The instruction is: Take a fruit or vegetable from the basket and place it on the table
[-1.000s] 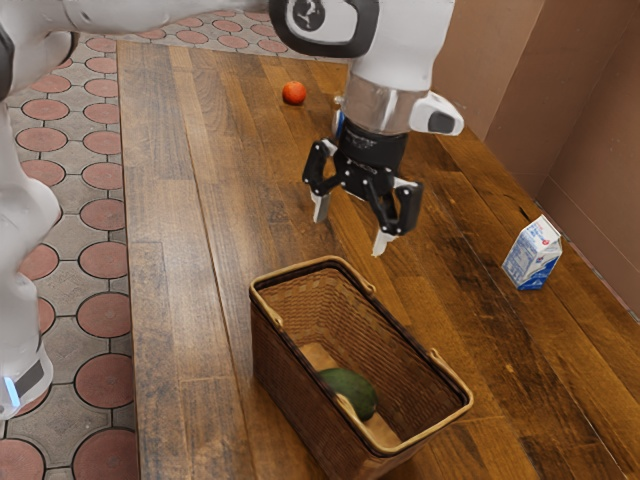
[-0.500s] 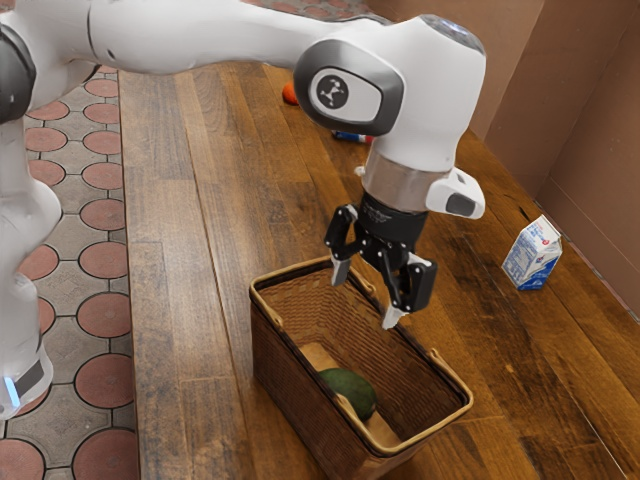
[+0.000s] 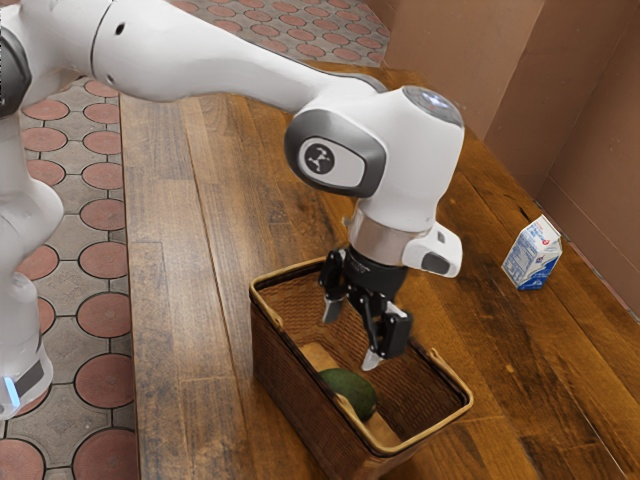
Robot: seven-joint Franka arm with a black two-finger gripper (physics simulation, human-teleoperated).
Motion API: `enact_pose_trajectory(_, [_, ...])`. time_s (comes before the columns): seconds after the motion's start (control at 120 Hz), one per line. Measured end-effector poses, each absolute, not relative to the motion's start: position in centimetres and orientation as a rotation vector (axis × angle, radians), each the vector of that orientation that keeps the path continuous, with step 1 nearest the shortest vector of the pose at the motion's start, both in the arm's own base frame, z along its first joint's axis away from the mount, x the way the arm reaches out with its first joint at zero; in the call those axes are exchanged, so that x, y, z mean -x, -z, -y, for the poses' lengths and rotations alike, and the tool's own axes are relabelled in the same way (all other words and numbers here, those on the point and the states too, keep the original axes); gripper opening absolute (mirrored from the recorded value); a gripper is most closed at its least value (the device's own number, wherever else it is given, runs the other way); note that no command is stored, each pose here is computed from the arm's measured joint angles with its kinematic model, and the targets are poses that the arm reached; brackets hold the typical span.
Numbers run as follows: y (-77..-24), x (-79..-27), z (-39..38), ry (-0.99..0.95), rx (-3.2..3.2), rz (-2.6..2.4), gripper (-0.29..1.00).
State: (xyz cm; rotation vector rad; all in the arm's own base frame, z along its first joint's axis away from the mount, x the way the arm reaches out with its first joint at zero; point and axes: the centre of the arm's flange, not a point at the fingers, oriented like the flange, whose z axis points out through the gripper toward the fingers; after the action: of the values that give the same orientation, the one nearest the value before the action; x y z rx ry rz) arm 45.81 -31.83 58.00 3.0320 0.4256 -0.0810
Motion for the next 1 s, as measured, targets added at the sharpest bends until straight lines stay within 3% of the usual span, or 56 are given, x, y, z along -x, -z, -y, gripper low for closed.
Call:
enact_pose_trajectory(0.208, [-54.9,-47.3,30.4,0.125,-3.049,-0.420,0.70])
enact_pose_trajectory(1.0, [-51.8,-51.1,24.9,0.146,-2.944,-0.521,0.70])
